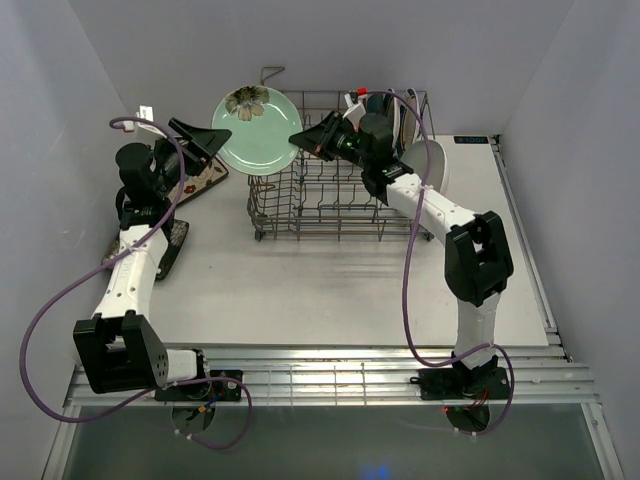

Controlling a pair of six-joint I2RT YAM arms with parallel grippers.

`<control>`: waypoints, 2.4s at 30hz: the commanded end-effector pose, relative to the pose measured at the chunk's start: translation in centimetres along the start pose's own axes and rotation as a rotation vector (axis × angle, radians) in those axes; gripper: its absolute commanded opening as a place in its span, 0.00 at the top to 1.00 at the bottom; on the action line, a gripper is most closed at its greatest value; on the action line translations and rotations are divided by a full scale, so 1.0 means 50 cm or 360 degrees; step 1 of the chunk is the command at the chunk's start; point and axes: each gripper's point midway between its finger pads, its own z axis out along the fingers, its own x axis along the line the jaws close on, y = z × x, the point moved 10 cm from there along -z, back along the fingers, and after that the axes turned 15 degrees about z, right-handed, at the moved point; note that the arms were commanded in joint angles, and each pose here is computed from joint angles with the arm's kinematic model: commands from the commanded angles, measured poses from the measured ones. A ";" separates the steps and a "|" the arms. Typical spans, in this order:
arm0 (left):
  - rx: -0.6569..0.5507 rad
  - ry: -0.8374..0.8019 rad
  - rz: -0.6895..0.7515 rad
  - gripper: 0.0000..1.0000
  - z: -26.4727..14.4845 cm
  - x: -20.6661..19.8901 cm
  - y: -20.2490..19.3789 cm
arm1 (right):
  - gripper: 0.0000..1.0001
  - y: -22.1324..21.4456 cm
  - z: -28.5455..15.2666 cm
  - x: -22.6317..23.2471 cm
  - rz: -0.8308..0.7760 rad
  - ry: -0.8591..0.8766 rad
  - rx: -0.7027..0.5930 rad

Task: Load the plates into the dish rack
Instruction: Insert the plate into the dish rack.

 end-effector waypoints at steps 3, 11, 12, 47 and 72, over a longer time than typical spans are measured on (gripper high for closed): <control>-0.0190 -0.0160 0.0191 0.12 -0.036 -0.069 0.046 | 0.92 0.061 -0.051 0.107 -0.0159 0.0198 -0.0275; -0.0218 -0.0094 0.0281 0.02 -0.053 -0.060 0.032 | 0.92 0.086 -0.116 0.105 -0.0227 0.0138 -0.0389; -0.0219 -0.0072 0.0290 0.02 -0.054 -0.055 0.028 | 0.92 0.088 -0.129 0.118 -0.0261 0.0149 -0.0410; -0.0073 -0.0001 0.1030 0.02 -0.129 0.012 -0.072 | 0.92 0.107 -0.418 0.158 -0.1098 -0.0939 -0.0947; 0.0128 -0.0025 0.1358 0.02 -0.117 0.102 -0.142 | 0.92 0.142 -0.475 0.169 -0.1305 -0.1420 -0.1176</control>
